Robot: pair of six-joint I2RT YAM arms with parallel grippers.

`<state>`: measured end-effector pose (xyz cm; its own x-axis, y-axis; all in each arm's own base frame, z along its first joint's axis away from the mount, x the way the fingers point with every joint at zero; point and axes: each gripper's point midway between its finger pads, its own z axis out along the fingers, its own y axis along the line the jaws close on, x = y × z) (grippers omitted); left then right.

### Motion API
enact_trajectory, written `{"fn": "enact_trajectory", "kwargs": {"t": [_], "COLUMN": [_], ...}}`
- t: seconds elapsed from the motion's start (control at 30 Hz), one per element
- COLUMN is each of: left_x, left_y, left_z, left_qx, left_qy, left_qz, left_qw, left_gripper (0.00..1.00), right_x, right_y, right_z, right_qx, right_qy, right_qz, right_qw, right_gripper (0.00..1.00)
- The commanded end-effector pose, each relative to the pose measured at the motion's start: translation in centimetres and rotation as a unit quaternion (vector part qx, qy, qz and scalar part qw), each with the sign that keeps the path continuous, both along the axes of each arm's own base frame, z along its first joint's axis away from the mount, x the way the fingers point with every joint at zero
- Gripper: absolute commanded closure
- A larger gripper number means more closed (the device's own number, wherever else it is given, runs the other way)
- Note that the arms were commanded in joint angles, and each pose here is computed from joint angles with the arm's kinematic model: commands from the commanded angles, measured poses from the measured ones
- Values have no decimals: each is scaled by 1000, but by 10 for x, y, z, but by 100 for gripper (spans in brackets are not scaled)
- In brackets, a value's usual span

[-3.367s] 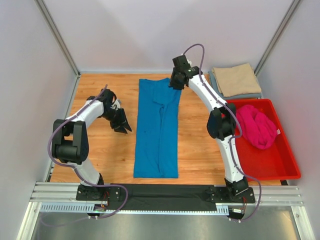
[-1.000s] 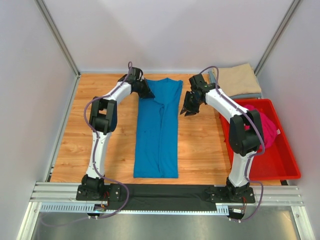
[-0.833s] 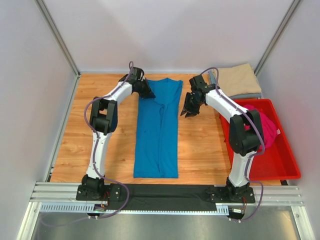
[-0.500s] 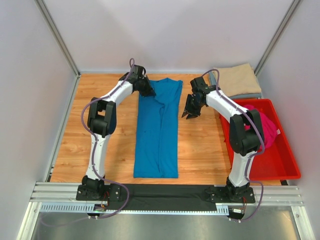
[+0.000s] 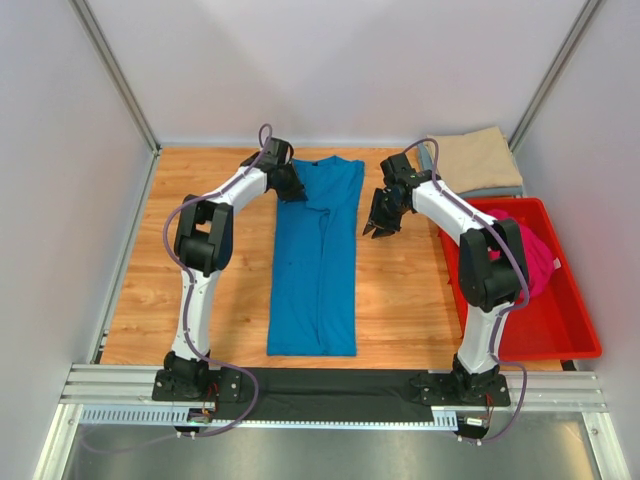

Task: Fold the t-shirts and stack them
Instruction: Fold the tshirt

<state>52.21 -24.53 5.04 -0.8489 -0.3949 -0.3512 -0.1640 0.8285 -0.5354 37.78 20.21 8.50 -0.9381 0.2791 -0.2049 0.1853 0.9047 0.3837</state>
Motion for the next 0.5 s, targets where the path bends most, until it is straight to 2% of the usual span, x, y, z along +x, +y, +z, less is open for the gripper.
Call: {"fn": "enact_trajectory", "kwargs": {"t": [0.0,0.1,0.2,0.23,0.33,0.4,0.47], "left_x": [2,1,5,8,27,41,52], "left_y": [-1,-6,-7,-6,1,3,8], "left_z": [38,39,48,52,63,74,62], "left_qx": [3,-5,-3,0,9,3,-1], "left_qy": [-40,-44,-63,-73,-98,-114,-108], "left_qz": [3,-5,-11,-10,-10,-6,0], "left_qw": [999,999,998,997,995,993,994], "left_gripper": [100,100,85,74,64,64,63], "right_x": [5,6,6,6,3,2,0], "right_y": [3,3,3,2,0,-4,-7], "right_z": [15,15,15,14,14,15,14], "right_qx": [15,15,15,14,9,4,1], "right_qy": [-23,-24,-24,-23,-22,-24,-22], "right_qz": [1,1,2,3,6,5,5], "right_qw": [1000,1000,1000,1000,1000,1000,1000], "right_gripper": [69,69,69,69,69,69,69]}}
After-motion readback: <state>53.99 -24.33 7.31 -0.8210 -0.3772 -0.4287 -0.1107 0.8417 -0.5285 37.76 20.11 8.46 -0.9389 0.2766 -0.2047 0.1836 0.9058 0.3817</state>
